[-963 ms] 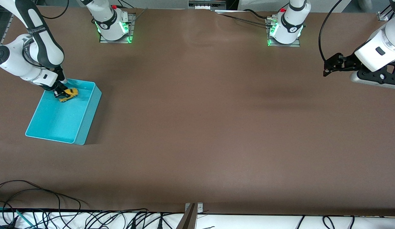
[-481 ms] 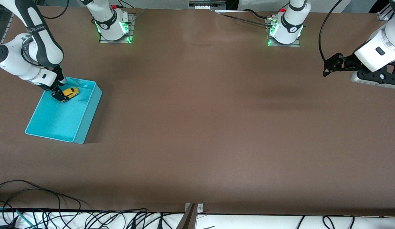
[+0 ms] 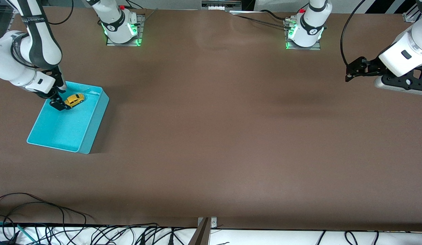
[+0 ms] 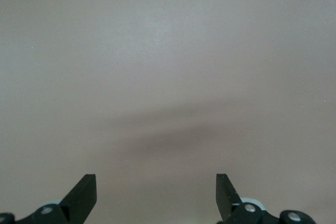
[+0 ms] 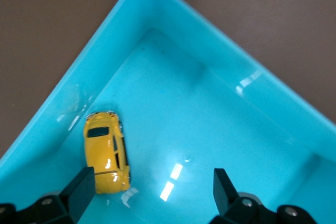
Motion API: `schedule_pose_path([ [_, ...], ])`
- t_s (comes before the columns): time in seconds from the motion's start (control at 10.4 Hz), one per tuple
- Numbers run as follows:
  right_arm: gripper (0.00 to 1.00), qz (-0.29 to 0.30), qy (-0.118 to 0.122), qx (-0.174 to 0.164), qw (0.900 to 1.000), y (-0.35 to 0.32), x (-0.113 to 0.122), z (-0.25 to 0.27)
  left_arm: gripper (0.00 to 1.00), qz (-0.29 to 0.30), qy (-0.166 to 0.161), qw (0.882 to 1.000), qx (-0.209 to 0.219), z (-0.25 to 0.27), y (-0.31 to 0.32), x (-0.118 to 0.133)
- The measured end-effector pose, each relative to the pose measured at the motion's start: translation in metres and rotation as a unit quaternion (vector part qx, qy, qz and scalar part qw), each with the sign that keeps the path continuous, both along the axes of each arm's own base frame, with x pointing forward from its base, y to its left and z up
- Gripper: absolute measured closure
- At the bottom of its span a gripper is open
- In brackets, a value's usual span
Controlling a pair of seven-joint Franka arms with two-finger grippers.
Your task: Wind up and store yellow beetle car
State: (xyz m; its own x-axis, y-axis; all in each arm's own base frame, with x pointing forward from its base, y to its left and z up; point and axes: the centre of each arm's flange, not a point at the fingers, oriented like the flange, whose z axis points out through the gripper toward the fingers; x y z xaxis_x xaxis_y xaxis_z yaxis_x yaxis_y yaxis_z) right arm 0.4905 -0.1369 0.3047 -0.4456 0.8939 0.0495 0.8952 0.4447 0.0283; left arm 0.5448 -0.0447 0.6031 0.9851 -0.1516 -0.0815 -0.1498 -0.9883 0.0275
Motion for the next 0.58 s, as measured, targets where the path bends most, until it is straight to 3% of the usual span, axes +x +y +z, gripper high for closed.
schedule_pose_path([
  [0.29,0.0,-0.074,-0.01,0.002,0.997,0.039,0.03,0.034,0.0,0.0,0.0,1.0,0.0,0.0,0.0,0.0],
  [0.58,0.0,-0.186,-0.016,0.004,0.982,0.086,0.038,0.052,0.0,0.0,0.0,1.0,0.0,0.0,0.0,0.0],
])
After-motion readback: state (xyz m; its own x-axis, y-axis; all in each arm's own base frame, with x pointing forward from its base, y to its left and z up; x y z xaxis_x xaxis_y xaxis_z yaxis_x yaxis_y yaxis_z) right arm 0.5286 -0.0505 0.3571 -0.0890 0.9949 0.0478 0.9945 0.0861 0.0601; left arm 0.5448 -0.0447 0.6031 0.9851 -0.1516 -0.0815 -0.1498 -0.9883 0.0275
